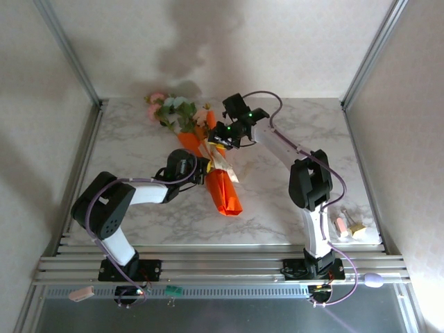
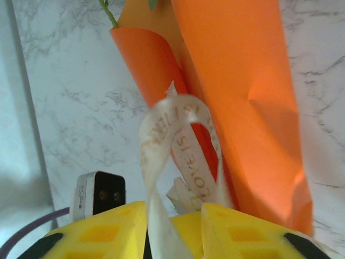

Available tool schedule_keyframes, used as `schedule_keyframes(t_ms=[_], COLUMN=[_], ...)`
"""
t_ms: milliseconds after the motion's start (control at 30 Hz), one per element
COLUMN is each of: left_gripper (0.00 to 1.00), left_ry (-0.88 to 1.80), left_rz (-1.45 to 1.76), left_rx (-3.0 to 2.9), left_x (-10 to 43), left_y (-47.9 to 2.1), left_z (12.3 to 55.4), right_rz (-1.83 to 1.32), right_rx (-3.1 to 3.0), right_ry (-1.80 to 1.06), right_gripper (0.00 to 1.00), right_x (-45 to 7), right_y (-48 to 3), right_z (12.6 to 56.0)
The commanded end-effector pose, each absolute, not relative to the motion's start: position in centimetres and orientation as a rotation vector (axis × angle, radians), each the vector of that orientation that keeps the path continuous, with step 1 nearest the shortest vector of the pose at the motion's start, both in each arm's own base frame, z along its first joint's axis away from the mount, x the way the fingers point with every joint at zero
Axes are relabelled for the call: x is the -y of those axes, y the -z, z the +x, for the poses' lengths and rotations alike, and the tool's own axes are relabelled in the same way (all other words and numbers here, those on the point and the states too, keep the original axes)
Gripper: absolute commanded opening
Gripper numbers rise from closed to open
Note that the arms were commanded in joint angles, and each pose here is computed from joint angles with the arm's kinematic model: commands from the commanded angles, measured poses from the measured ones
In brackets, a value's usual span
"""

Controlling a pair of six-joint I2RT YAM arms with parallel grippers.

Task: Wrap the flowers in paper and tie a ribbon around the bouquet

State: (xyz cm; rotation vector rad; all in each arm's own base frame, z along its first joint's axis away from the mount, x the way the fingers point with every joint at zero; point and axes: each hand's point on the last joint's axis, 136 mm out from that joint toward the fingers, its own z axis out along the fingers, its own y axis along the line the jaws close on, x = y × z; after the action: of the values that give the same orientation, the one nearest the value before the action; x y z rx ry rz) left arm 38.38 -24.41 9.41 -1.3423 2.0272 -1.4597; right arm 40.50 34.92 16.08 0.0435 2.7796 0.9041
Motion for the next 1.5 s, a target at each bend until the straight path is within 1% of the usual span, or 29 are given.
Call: schedule_keyframes(t_ms=[0,133,300,467,533,567,767,867,967,1033,1200,1233,1300,1333,1400,1467], left_gripper=[0.00,0.00,0.00,0.00,0.00,0.00,0.00,0.00,0.00,0.00,0.00,0.00,0.00,0.00,0.00,0.00], left_ry=[1.479,1.463,1.446,1.392,1.384,1.386,1.351,1.345,1.328,1.325,1.332,1.331,1.328,1.330,1.327,1.329], left_rz=[-1.325,-1.330,-1.339,-1.348,-1.337,-1.325,-1.311,-1.309,-1.296,-1.284,-1.276,-1.276,-1.276,-1.275,-1.272,-1.271], left_rx=[-2.010,-2.018,-2.037,-2.060,-2.058,-2.056,-2.054,-2.055,-2.060,-2.063,-2.069,-2.068,-2.071,-2.071,-2.073,-2.074], left_x=[24.5,24.4,24.4,23.9,23.8,23.9,23.4,23.4,23.4,23.5,23.8,23.8,23.8,23.8,23.8,23.9], left_y=[-10.4,-10.2,-10.0,-10.2,-10.6,-10.9,-11.3,-11.5,-11.8,-12.0,-12.0,-12.0,-12.0,-12.0,-11.9,-11.9], left_z=[38.5,38.3,38.2,38.0,37.9,38.0,37.6,37.7,37.9,38.0,38.2,38.3,38.3,38.3,38.4,38.3], right_rz=[-0.128,-0.230,-0.401,-0.615,-0.702,-0.738,-1.016,-1.169,-1.334,-1.379,-1.392,-1.383,-1.340,-1.309,-1.287,-1.259], right_rx=[-2.841,-2.828,-2.594,-2.347,-2.237,-2.180,-1.842,-1.720,-1.688,-1.679,-1.774,-1.827,-1.924,-1.944,-2.002,-2.074], right_ry=[-0.682,-0.546,-0.502,-0.481,-0.484,-0.472,-0.378,-0.328,-0.304,-0.298,-0.352,-0.394,-0.526,-0.567,-0.589,-0.633], right_gripper=[0.34,0.35,0.34,0.30,0.31,0.32,0.50,0.56,0.57,0.62,0.77,0.77,0.85,0.87,0.88,0.96], right_x=[-33.1,-31.7,-31.4,-31.4,-31.8,-31.9,-32.8,-33.1,-33.2,-33.1,-33.2,-33.2,-33.4,-33.5,-33.5,-33.6], right_y=[-15.3,-14.9,-17.4,-18.7,-19.0,-19.1,-19.3,-18.8,-17.3,-16.8,-15.6,-15.2,-15.1,-15.2,-14.7,-14.2], right_z=[39.6,39.9,40.8,39.2,38.2,37.8,35.3,34.5,33.4,33.0,32.5,32.5,32.5,32.7,33.0,33.2])
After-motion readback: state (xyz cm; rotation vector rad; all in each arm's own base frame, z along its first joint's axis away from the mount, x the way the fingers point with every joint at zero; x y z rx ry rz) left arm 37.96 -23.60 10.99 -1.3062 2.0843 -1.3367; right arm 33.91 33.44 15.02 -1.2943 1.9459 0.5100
